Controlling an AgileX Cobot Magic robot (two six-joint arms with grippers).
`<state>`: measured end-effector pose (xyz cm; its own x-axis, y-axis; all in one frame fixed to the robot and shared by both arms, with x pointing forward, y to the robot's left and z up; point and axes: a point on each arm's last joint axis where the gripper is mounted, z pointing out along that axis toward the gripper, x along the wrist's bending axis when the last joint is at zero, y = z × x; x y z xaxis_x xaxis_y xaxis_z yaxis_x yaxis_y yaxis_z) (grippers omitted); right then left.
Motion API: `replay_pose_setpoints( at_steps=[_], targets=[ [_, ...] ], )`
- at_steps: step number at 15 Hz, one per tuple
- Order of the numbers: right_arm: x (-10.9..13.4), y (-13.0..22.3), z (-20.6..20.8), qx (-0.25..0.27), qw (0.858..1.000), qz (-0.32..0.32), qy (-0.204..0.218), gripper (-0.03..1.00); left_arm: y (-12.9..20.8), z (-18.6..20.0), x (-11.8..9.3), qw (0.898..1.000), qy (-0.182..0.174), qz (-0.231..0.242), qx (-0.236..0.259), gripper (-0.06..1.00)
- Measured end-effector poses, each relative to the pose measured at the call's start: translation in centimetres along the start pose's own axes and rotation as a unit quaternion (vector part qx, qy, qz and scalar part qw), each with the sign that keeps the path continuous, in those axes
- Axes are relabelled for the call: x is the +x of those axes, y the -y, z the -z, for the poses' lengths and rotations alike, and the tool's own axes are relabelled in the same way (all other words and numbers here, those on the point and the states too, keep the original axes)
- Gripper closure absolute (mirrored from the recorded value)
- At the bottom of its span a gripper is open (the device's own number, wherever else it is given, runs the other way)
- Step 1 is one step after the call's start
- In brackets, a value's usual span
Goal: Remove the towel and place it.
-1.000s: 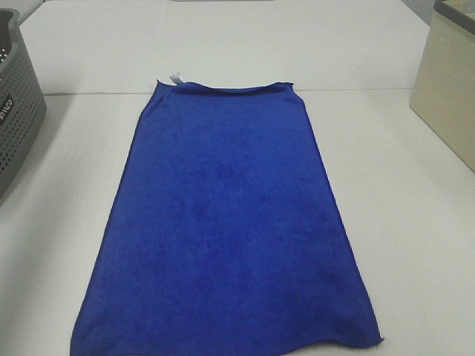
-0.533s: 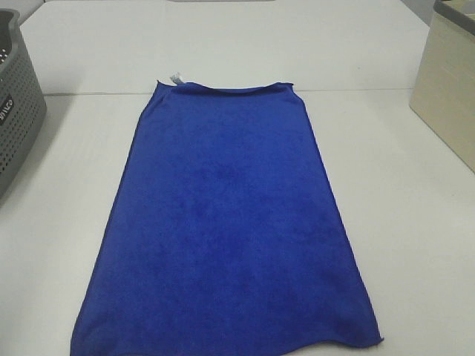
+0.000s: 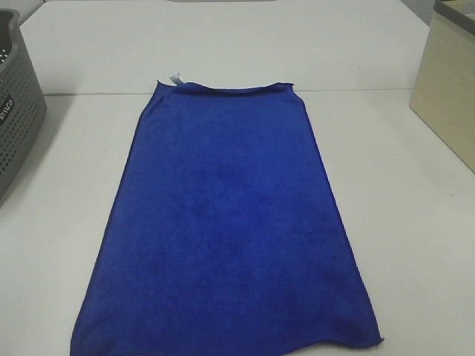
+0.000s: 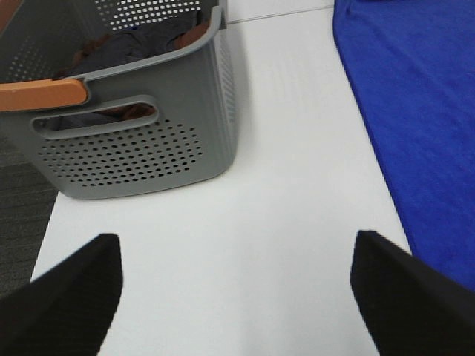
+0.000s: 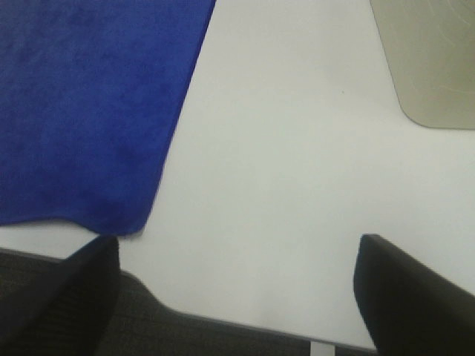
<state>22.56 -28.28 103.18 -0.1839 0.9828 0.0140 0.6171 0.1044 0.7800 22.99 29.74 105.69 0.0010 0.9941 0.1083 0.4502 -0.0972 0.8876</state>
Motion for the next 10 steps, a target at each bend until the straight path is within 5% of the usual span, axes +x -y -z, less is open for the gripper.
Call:
replay_pose_setpoints(
  at_steps=[5,10],
  targets=[
    [0.0,-0.12,-0.38,-0.012,1.0,-0.004,-0.003,0.14,0.0,-0.01,-0.23,1.0,0.013,-0.014,-0.002,0.15],
    [0.06,-0.14,-0.38,-0.013,1.0,-0.006,-0.006,0.14,0.02,-0.03,-0.24,0.999,0.013,0.032,-0.001,0.15]
  ],
)
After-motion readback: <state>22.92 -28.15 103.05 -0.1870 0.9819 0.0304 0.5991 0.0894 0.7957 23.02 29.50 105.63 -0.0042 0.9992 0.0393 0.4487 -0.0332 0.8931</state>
